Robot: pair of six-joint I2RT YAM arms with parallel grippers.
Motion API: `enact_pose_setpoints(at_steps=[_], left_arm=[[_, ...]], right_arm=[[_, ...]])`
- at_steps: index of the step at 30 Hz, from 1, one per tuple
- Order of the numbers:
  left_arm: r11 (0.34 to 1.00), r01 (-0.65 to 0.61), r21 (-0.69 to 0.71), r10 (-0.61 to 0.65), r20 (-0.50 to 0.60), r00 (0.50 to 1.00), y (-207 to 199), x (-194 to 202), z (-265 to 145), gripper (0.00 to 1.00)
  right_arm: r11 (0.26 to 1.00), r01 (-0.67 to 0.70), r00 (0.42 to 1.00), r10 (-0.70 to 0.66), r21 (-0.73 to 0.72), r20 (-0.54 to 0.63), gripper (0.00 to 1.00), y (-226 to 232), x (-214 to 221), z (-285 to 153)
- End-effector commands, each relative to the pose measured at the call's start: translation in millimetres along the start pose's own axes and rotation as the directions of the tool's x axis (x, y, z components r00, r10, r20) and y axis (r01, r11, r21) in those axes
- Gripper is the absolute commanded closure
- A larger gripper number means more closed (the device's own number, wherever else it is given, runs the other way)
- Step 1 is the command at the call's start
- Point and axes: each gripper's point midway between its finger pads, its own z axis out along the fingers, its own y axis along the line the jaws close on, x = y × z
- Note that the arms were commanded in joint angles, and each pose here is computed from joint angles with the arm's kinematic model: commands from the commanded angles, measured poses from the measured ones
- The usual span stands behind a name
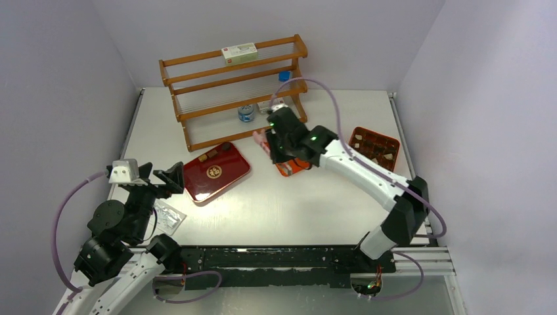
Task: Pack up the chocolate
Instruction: Place the fake chocolate in the packing bottle, then pick up the fake chocolate from the plate.
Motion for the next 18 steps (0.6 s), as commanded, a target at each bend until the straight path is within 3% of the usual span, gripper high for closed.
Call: enact_pose_setpoints(at_steps=[1,8,18], left_arm=[[0.999,0.011,-0.03,-0.011,0.012,1.0,5,-4,-1,0.02],[0.999,0.022,-0.049,-0.021,0.022,1.0,10,-6,-3,0.02],[0.999,0.022,-0.043,-0.02,0.034,0.999,10,-8,-4,0.02]], right_arm=[[0.988,0.127,0.98,-0.111,-0.089,0.162,0.64,55,-37,15],[0.967,0.243,0.967,-0.235,-0.072,0.104,0.62,100,-28,59],[0.956,0.278,0.96,-0.278,-0.094,0.02,0.61,134,-15,95]])
